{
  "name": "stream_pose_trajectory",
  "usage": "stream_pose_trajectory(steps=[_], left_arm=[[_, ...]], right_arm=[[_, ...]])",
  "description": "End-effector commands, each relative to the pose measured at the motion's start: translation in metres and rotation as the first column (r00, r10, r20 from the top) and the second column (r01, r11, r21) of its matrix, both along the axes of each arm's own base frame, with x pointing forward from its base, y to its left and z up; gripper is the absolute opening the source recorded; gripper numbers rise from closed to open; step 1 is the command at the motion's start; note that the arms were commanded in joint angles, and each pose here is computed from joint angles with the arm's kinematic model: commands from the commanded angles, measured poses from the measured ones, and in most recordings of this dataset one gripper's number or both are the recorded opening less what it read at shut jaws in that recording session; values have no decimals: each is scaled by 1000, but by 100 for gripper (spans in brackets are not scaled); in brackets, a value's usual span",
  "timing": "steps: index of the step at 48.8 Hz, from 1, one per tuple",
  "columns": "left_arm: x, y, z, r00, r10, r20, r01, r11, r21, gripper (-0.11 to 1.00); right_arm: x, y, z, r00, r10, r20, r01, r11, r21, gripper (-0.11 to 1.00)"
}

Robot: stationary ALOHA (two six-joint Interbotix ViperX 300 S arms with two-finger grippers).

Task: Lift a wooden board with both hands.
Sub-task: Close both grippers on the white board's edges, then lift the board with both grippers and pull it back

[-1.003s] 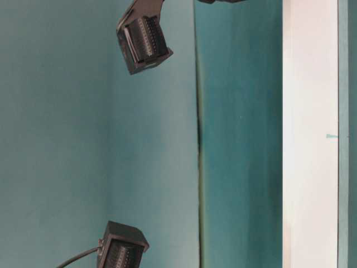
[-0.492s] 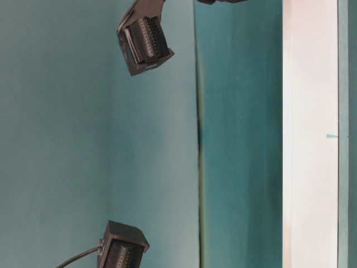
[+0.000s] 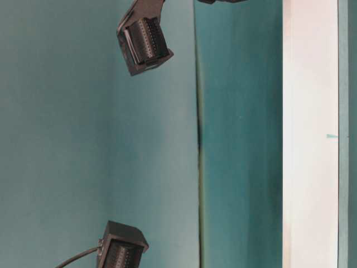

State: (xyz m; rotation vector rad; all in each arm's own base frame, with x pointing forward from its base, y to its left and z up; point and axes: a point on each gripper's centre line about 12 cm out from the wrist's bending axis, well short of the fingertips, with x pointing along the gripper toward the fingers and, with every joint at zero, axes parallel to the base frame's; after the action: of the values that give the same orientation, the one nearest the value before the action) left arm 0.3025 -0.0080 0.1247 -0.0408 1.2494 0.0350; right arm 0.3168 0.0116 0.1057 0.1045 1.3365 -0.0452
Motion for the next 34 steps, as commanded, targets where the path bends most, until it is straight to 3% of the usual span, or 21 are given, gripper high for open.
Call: stream_pose_trajectory(steps=[1,20,34], left_arm=[[6,0,19,999,2,46,-2,1000,-2,17],[8,1,62,999,3,51,-3,1000,2,17],[13,3,96,998,-7,67,7,1000,11,17]], right_arm=[[4,-1,14,999,-14,32,14,1000,13,21],[7,-6,72,999,-33,41,32,999,31,21],[8,-10,92,999,-36,-2,36,999,28,21]])
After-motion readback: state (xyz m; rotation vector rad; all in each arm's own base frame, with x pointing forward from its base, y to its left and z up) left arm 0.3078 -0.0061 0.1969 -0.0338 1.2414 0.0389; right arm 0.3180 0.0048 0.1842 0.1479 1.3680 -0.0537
